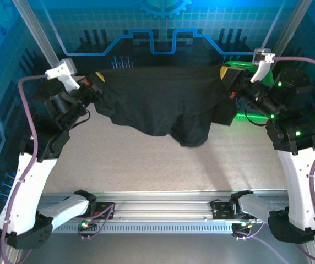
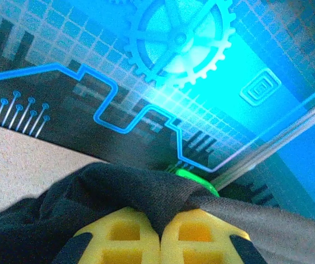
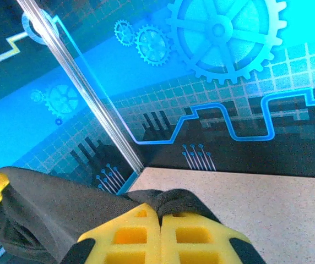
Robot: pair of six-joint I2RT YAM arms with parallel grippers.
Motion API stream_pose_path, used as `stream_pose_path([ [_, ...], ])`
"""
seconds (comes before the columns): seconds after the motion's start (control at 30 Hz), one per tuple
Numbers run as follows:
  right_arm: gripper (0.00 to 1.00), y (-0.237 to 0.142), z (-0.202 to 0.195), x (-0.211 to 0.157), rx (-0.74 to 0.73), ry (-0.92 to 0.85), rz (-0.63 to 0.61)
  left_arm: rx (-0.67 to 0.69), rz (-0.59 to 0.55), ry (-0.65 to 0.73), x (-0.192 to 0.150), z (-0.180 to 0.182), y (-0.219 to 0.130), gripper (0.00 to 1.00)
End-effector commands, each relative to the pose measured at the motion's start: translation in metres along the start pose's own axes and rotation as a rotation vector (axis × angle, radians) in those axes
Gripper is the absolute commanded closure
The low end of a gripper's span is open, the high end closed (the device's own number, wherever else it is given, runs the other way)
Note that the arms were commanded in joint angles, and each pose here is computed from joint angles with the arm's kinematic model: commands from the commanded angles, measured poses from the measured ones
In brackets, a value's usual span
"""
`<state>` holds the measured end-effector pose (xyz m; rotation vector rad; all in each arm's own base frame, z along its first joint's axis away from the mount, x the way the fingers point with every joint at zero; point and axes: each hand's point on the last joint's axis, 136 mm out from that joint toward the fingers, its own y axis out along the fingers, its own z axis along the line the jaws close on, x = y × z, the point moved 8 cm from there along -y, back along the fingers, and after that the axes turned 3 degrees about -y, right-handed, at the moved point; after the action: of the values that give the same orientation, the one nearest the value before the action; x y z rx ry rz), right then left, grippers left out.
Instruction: Fold and stack the t-shirts
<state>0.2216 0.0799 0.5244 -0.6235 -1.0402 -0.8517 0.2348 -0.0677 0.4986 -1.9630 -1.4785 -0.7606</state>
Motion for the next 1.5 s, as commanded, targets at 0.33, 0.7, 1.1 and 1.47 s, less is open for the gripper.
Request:
stream_pose_path([
  [0.33,0.49,0.156,-0.119,-0.12,-0.306,0.251,0.511,0.432,0.242,-0.163,-0.007,0.133,0.208,0.39],
  [0.7,0.48,0.117,-0.1,-0.221,-0.311,0.307,0.728,0.635,0.646,-0.374,-0.173,0.182,0.095,0.45],
  [1.1,0.45,0.11,-0.095,-0.283,-0.293,0.358,0.87,0.758,0.726,-0.332,-0.214,0.245,0.113,0.49],
  [1.47,0.4,0.094,-0.143,-0.307,-0.457,0.549,0.896,0.891,0.762,-0.314,-0.238,0.264,0.095,0.41],
])
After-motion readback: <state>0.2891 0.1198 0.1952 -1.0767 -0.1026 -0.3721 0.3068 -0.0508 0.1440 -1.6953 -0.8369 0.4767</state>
